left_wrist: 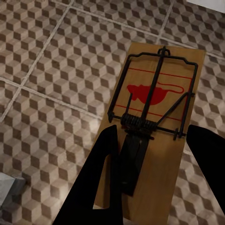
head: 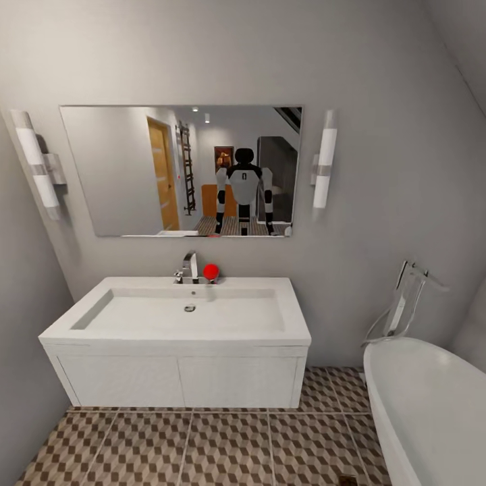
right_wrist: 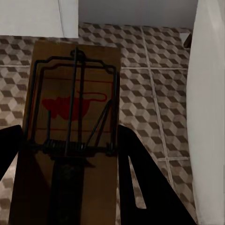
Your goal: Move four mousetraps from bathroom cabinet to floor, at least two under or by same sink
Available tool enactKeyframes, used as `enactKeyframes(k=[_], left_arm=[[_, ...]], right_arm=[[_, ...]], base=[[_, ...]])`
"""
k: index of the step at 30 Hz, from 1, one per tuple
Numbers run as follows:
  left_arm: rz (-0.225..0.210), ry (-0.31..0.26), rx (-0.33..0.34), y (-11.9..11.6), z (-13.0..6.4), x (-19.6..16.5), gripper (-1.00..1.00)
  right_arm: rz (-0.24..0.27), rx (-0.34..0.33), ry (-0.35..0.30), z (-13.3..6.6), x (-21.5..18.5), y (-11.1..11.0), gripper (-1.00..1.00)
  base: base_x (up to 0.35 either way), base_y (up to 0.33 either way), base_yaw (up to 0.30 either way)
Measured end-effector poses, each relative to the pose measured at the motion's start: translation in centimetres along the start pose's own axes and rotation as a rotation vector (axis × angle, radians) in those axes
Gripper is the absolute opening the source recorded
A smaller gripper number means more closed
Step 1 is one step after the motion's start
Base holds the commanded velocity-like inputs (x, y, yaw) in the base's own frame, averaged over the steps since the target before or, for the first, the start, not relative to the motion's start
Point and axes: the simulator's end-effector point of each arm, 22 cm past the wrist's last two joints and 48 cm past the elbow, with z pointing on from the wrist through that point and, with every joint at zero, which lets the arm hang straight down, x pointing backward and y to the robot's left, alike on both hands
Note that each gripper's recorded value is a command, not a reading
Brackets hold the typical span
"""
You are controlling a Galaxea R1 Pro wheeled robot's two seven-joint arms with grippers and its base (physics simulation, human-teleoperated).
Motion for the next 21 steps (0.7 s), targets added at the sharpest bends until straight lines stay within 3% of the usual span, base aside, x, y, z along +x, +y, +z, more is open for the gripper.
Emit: enactKeyframes(k=[6,11,21], left_arm=[[0.001,0.000,-0.016,0.6,0.0,-0.1,-1.00],[0.006,-0.003,-0.038,1.7,0.2,-0.4,-1.00],[0.009,-0.004,-0.037,1.8,0.1,-0.4,-1.00]], right_arm=[[-0.051,0.067,0.128,-0.3,2.7,-0.2,-1.00],[-0.123,0.054,0.136,-0.5,2.9,0.9,-1.00],[-0.133,0.037,0.133,-0.5,2.8,1.4,-1.00]], base=[[0.001,0.000,0.000],[0.019,0.000,0.000],[0.263,0.000,0.000]])
